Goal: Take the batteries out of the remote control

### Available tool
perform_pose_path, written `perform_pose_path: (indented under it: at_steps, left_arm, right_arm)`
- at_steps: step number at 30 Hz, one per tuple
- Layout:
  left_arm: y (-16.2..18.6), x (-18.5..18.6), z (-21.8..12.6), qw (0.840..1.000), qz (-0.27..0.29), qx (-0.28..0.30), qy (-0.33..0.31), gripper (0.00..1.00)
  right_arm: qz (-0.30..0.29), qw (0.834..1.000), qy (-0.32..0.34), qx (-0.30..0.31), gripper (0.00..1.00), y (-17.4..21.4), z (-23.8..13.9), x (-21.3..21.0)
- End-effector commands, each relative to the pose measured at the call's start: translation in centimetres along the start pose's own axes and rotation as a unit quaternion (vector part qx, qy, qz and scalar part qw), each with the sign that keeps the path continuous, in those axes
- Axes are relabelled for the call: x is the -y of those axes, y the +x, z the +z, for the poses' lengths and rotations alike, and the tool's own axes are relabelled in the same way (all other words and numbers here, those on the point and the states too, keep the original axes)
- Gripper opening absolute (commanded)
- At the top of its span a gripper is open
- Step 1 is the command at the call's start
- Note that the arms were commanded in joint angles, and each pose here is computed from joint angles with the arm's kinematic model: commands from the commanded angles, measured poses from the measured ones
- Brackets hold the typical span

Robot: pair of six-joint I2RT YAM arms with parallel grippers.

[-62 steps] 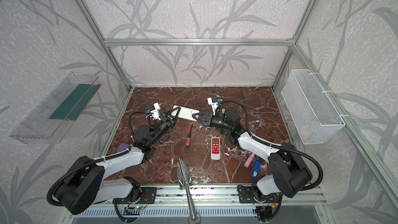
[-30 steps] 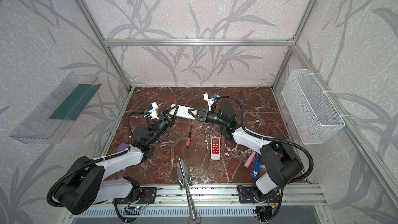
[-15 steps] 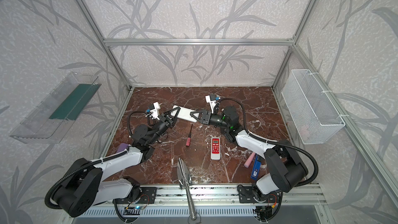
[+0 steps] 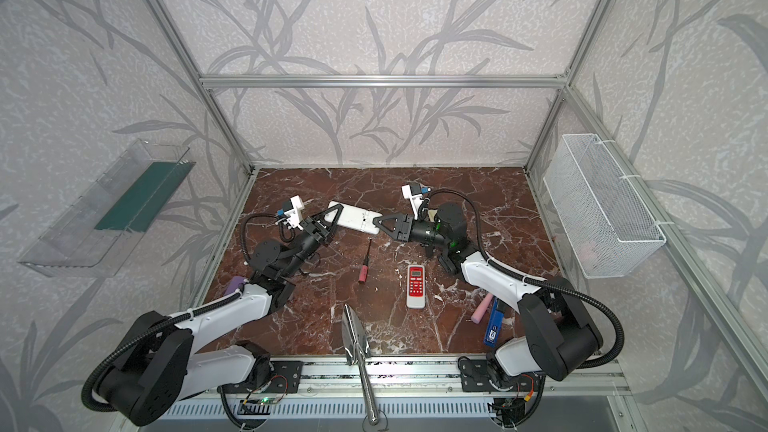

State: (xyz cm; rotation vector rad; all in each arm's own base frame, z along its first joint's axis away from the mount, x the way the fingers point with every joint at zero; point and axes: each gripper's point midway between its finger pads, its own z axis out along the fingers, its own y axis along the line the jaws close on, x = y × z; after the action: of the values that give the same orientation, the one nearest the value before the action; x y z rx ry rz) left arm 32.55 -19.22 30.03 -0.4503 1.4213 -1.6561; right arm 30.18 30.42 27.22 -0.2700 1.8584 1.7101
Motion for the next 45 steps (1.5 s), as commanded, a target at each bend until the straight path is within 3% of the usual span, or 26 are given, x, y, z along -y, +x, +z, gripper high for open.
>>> perform_pose_path:
  at_steps: [1, 18, 28, 37, 45]
  left_arm:
    - [-2.1, 5.3, 0.3, 0.996, -0.003, 0.035, 0.085, 0.0]
    - [-1.8, 2.8, 0.4, 0.998, -0.017, 0.036, 0.057, 0.0]
    - [-2.0, 2.5, 0.4, 0.997, -0.022, 0.043, 0.052, 0.0]
    - [-2.0, 1.8, 0.4, 0.998, -0.02, 0.041, 0.043, 0.0]
    - [-1.7, 1.7, 0.5, 0.998, -0.019, 0.034, 0.043, 0.0]
  right_arm:
    - [0.002, 1.0, 0.024, 0.0, 0.39, -0.2, -0.1, 1.0]
    - [-0.004, 1.0, 0.016, 0.004, 0.43, -1.0, 1.1, 0.2]
    - [-0.007, 0.998, 0.065, 0.0, 0.43, -0.7, 0.6, 1.8]
    - [-0.045, 0.99, 0.136, -0.001, 0.42, -0.7, -2.1, 1.5]
    - [-0.066, 0.993, 0.095, 0.003, 0.45, -1.2, -2.6, -1.8]
